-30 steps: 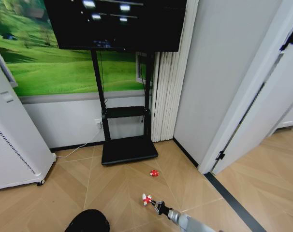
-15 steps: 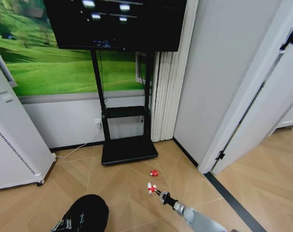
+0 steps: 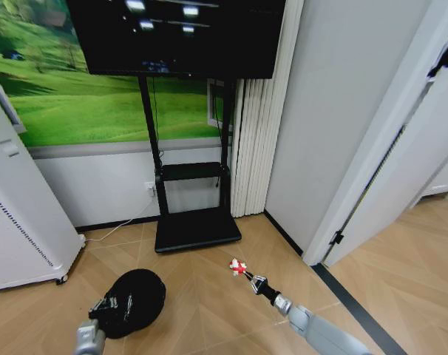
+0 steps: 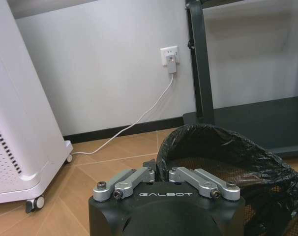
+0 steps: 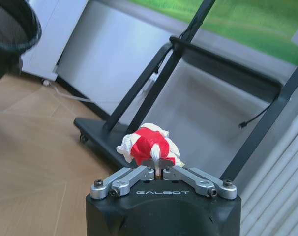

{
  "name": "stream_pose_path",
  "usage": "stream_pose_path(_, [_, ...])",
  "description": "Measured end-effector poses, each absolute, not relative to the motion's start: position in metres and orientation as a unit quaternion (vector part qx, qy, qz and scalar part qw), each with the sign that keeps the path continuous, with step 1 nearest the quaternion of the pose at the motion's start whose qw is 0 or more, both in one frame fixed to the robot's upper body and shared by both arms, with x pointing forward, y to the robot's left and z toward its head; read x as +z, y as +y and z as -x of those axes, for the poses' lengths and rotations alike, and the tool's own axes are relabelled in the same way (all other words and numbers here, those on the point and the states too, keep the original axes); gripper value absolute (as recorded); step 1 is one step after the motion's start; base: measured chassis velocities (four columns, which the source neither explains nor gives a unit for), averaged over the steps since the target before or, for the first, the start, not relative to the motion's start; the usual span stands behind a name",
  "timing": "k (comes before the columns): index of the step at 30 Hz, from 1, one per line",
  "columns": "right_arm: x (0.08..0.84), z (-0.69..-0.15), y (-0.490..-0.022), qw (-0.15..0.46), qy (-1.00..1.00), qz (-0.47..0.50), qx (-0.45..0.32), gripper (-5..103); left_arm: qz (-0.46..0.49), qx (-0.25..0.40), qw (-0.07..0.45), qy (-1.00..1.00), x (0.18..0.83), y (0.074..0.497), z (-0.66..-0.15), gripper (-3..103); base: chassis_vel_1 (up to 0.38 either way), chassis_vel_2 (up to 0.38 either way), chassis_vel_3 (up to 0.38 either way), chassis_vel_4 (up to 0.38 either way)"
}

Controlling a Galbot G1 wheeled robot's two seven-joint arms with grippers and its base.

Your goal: Pick up the trash bin and place the garbage on the floor into it.

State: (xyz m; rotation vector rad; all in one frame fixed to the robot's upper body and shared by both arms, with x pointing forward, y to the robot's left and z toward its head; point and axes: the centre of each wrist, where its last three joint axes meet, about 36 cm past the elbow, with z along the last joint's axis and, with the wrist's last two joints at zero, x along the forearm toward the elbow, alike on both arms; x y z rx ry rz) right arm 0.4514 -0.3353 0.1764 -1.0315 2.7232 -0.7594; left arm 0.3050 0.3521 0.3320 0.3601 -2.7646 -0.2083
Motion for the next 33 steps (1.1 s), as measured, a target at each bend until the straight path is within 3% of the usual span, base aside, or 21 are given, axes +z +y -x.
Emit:
stream_pose_path(15, [0.210,-0.463,-0.265,0.132,0.890,0.392,-0.190,3,-0.103,-0.079,0.164,-0.978,0.334,0.343,-0.349,7,0.000,0.000,0.000,0.000])
stream_pose_path(33, [0.226,-0.475,-0.185,0.164,0.853,0.472,-0.150,3,-0.104,-0.082,0.163,-0.978,0.333,0.350,-0.364,7,0.000,0.000,0.000,0.000])
